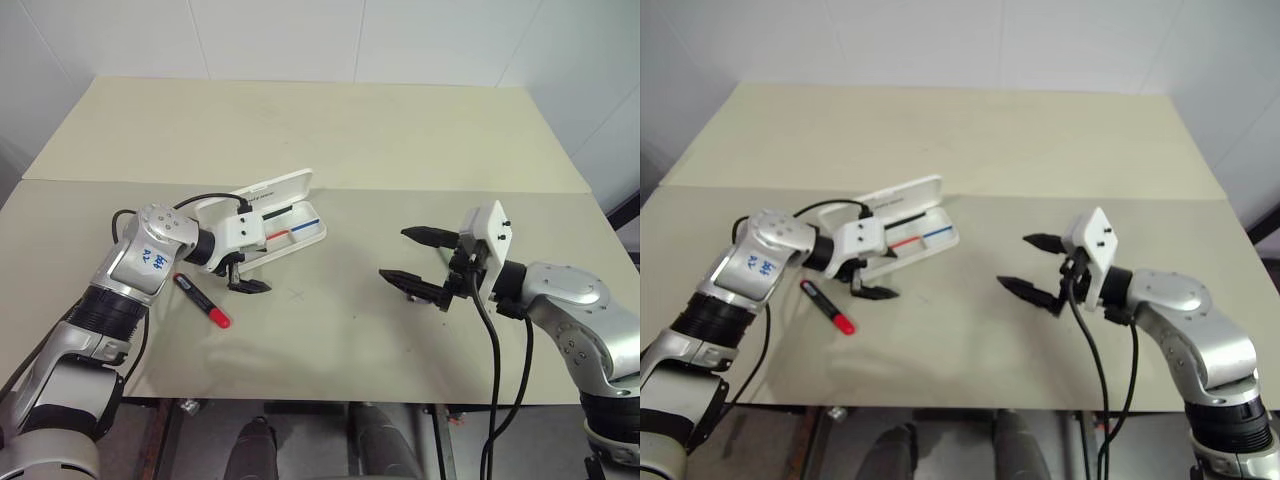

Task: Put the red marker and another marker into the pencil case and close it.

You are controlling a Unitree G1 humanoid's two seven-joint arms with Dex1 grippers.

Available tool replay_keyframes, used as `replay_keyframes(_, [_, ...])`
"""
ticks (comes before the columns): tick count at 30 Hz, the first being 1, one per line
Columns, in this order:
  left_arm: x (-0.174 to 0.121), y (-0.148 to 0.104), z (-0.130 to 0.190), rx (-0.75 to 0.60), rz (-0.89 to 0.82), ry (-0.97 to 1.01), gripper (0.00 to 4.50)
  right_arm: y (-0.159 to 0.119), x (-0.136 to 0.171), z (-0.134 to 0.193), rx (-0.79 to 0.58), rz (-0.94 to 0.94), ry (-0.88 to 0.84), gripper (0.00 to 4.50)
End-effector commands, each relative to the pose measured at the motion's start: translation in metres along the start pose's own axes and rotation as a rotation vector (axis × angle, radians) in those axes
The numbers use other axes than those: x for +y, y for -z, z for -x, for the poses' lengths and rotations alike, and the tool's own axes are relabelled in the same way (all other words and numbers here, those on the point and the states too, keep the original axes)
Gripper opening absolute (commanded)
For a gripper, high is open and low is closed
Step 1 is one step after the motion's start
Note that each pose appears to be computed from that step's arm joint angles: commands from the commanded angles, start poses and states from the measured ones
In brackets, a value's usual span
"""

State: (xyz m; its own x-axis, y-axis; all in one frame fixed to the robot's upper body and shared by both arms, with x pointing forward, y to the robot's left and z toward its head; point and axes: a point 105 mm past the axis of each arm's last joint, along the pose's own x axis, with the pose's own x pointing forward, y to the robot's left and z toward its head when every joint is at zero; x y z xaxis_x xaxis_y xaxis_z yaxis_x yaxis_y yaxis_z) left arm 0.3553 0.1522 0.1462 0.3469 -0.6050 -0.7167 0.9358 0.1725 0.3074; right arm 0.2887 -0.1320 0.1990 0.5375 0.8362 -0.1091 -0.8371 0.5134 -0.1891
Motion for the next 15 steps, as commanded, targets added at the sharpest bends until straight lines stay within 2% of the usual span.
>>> replay_keyframes(1, [-0.0041, 0.0070, -0.0048, 0.044, 0.000, 0.030, 4.47, -0.0146, -0.0030, 0.0039, -0.024, 0.040, -0.009, 4.50])
replay_keyframes(7, [-0.0047, 0.0069, -0.0045, 0.052, -0.006, 0.035, 4.47, -0.0172, -0.0043, 0.0015, -0.030, 0.046, -0.010, 4.50])
replay_keyframes(10, [-0.0053, 0.0061, -0.0042, 0.048, -0.010, 0.039, 3.87, -0.0164, -0.0035, 0.0011, -0.030, 0.044, -0.009, 4.50])
replay_keyframes(15, [-0.0031, 0.0048, -0.0043, 0.033, -0.016, 0.027, 2.18, -0.0163, -0.0043, 0.0008, -0.035, 0.044, 0.000, 4.50])
